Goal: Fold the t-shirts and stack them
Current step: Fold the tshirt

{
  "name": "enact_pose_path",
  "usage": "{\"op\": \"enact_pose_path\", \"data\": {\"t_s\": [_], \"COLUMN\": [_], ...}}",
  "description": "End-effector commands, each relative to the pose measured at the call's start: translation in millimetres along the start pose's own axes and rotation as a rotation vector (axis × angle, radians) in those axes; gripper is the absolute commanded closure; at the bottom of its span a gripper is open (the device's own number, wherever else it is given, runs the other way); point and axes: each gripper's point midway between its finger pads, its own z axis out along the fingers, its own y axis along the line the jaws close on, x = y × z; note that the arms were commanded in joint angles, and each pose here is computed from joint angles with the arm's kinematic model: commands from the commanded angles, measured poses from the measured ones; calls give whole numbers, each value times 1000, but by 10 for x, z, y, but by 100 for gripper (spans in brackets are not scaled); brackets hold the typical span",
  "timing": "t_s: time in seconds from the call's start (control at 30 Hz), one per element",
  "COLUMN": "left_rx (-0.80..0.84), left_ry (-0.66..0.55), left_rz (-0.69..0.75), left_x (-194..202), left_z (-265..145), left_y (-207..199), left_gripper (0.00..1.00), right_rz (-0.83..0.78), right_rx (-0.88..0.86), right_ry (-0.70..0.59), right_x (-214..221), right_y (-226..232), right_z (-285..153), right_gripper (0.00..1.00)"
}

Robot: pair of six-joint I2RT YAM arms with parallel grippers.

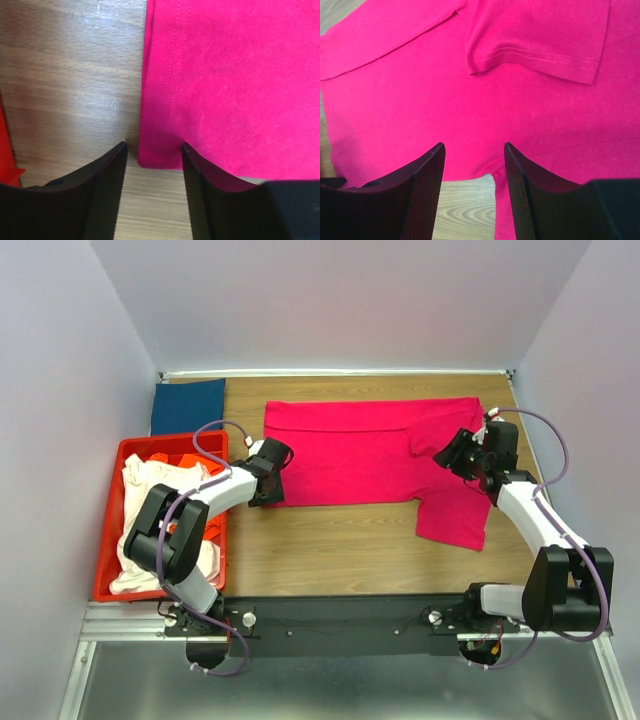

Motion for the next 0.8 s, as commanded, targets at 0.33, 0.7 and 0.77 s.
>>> {"op": "enact_pose_path", "data": {"t_s": [0.33, 0.7, 0.77], "left_rx": [-45, -42, -46], "left_ry": [42, -55, -68], "left_rz": [24, 113, 130], "left_x": [200, -215, -275], "left_z": [46, -55, -56], "left_y": [152, 175, 172], "left_gripper": [81, 100, 100], "right_rz": [-21, -13, 26], "right_rx": [5, 395, 467], "right_ry": [-15, -86, -99], "right_x": [8, -112, -153], "right_y": [-19, -735, -948], "right_z": [28, -84, -139], "right_gripper": [42, 42, 42]}}
